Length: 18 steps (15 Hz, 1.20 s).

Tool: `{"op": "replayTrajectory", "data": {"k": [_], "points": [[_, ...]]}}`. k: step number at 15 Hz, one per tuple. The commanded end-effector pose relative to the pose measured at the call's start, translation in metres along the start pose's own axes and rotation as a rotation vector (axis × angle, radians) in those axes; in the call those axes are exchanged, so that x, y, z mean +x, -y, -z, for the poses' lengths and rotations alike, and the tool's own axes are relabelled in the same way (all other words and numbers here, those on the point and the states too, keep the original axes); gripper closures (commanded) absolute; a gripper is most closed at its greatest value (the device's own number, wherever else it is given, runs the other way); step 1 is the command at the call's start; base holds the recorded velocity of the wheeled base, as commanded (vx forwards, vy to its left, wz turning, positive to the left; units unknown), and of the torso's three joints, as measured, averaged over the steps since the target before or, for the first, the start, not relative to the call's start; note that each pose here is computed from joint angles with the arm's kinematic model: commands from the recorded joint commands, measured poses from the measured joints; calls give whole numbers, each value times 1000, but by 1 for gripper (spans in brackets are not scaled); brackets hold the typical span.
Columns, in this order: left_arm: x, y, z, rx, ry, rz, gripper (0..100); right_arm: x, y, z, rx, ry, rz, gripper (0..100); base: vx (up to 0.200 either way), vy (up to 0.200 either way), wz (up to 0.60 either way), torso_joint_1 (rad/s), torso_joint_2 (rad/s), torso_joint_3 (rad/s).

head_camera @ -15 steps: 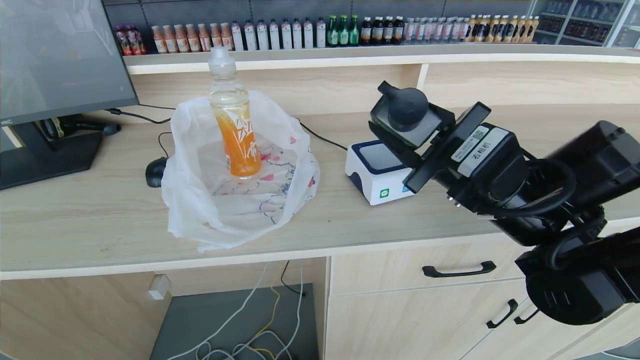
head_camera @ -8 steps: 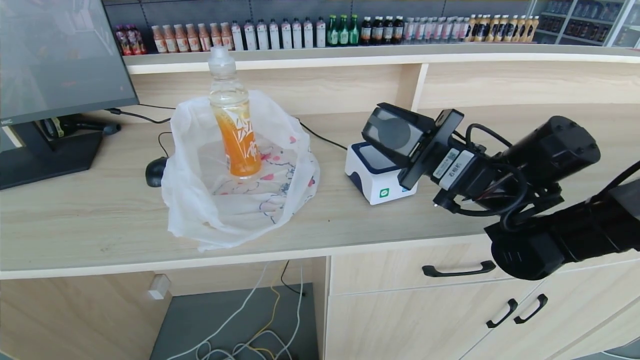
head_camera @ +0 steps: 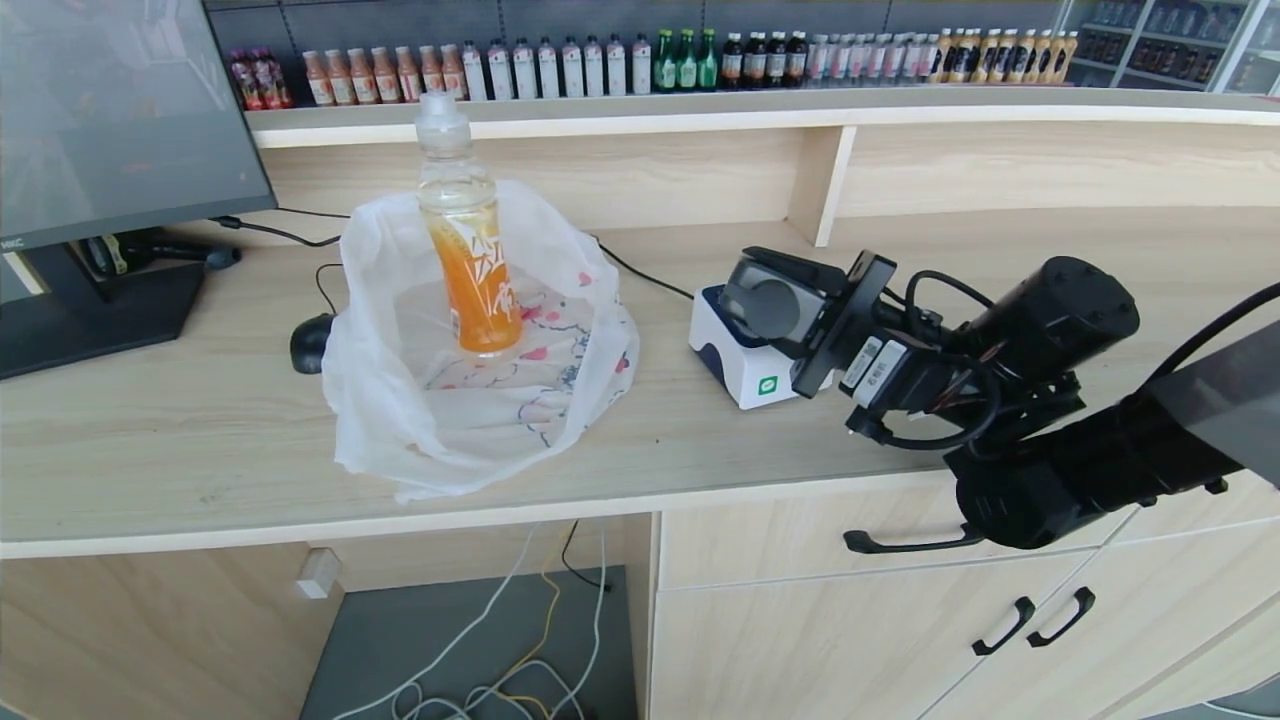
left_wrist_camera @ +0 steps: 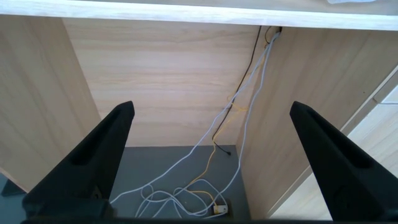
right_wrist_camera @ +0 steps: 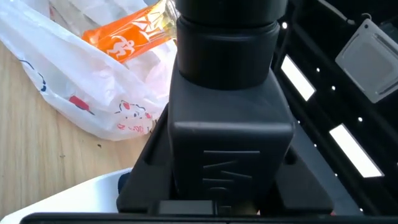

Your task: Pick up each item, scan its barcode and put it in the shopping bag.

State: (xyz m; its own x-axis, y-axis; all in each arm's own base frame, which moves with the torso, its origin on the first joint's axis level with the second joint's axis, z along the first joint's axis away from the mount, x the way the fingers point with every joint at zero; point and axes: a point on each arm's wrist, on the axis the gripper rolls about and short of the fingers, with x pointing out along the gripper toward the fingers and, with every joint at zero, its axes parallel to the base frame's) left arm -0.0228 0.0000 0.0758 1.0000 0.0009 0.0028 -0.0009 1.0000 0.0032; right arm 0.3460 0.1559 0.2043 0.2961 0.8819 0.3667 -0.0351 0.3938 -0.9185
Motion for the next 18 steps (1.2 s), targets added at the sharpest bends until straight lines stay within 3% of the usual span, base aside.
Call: {"op": "replayTrajectory", "data": {"k": [1, 18], "points": [[0, 0, 0, 0, 0, -1, 0, 0, -8, 4, 7, -1, -16, 100, 0, 0, 0, 0, 0, 0], [0, 0, 0, 0, 0, -1, 0, -4, -6, 8, -19, -15, -12, 100, 0, 0, 0, 0, 0, 0]]}}
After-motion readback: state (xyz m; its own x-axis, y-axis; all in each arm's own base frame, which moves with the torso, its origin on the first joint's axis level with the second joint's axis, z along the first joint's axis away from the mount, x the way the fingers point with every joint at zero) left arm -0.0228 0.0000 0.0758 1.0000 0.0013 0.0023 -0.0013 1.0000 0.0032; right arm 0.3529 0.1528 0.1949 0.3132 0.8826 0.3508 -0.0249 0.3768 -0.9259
